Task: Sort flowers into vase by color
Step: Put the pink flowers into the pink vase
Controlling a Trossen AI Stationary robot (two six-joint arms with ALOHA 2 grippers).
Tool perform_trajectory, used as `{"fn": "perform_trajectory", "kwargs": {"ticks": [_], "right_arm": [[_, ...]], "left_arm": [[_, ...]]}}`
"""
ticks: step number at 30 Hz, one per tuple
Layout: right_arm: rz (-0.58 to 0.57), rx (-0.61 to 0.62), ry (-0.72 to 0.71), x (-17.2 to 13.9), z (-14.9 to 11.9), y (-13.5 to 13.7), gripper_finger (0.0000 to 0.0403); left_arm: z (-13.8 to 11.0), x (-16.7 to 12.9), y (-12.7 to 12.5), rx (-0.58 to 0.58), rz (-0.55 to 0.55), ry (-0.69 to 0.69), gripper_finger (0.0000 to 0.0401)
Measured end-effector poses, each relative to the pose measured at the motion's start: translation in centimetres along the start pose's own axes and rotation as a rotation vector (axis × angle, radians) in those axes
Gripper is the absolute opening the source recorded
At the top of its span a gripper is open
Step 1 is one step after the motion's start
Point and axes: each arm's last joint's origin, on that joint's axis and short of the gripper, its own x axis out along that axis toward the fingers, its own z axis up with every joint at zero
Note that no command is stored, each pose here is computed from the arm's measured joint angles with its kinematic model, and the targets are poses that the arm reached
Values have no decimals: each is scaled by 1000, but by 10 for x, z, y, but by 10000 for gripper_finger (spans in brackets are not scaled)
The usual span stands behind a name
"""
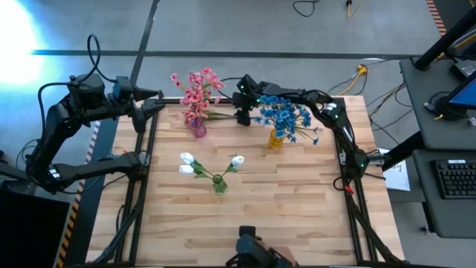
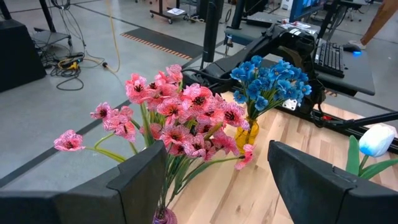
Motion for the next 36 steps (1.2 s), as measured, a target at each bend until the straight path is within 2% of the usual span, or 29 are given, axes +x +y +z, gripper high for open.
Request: {"fn": "perform_trajectory", "kwargs": {"ticks": [7,10,19,27,36], "right_arm": [[36,-3,-27,15,1,12,198],[50,1,-3,23,-3,16,199],[49,15,15,23,-6,15,195],[73,16,64,25,-13,15,151],[62,23,95,25,-17,16,71]], "left_arm": [[0,0,0,6,0,0,268],[0,0,0,7,0,0,268],[0,0,0,7,0,0,268],[0,0,0,7,0,0,268],[0,0,0,7,0,0,268]]}}
